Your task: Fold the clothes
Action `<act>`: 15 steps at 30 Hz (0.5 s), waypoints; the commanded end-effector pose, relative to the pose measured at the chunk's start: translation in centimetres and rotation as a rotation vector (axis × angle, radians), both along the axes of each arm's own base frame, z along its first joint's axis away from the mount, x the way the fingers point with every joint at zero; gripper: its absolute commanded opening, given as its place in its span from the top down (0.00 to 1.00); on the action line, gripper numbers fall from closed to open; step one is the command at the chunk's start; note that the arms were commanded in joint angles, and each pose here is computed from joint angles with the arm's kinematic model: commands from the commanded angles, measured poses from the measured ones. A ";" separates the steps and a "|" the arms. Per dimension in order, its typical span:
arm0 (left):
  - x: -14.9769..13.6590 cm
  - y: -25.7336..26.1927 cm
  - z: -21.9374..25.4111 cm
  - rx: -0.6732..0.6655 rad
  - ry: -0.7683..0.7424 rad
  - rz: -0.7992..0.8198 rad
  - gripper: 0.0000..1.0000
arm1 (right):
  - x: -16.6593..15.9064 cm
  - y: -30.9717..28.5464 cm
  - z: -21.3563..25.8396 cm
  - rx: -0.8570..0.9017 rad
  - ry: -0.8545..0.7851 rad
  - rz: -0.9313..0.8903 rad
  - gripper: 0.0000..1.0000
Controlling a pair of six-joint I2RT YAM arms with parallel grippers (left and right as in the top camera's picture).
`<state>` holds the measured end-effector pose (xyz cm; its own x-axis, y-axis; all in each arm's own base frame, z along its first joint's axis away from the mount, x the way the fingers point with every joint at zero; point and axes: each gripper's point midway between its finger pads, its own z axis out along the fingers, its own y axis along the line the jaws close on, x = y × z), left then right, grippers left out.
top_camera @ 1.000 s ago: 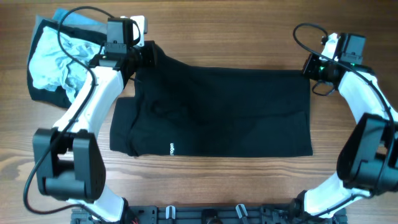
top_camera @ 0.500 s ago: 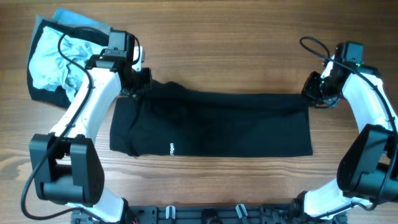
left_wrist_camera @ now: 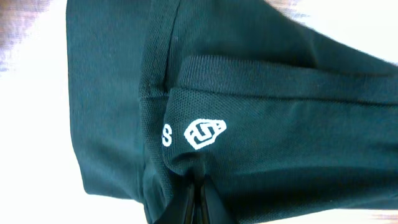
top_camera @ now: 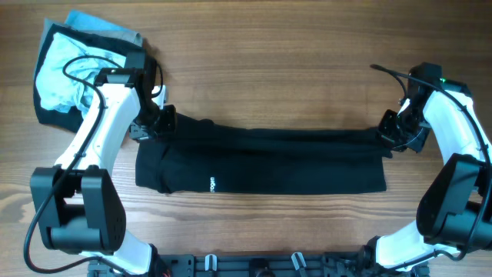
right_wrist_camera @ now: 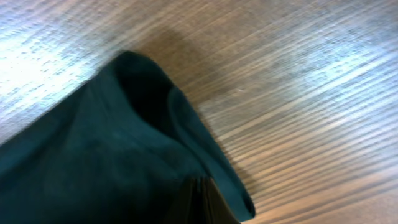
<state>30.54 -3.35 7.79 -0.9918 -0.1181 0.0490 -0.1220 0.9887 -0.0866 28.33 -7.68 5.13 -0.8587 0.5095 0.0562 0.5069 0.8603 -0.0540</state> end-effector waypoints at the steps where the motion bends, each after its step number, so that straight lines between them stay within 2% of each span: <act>1: -0.5 0.6 0.2 0.017 0.002 0.011 0.96 | -0.1 -1.4 1.0 -0.075 -0.008 -0.010 0.96; 5: -1.0 0.6 -0.2 0.018 0.019 0.011 0.96 | -0.4 -1.4 1.0 -0.076 0.006 -0.009 0.94; 6: -1.2 0.6 -0.2 0.018 0.025 0.011 0.95 | -0.6 -1.4 1.0 -0.078 0.014 -0.008 0.91; 7: -1.5 0.6 -0.2 0.019 0.038 0.011 0.87 | -0.8 -1.4 1.0 -0.079 0.022 -0.004 0.43; 8: -1.8 0.7 -0.2 0.020 0.050 0.013 0.72 | -1.0 -1.4 1.0 -0.079 0.030 -0.001 0.33; 9: -2.0 0.7 -0.1 0.020 0.059 0.013 0.57 | -1.1 -1.5 1.0 -0.084 0.034 0.001 0.33; 10: -2.2 0.7 -0.1 0.021 0.067 0.013 0.53 | -1.1 -1.6 1.0 -0.090 0.036 0.000 0.33; 13: -2.5 0.7 -0.1 0.022 0.079 0.013 0.41 | -1.0 -1.8 1.0 -0.102 0.033 0.001 0.23; 15: -2.2 0.7 -0.1 0.021 0.067 0.013 0.38 | -0.7 -1.8 1.0 -0.099 0.020 0.000 0.22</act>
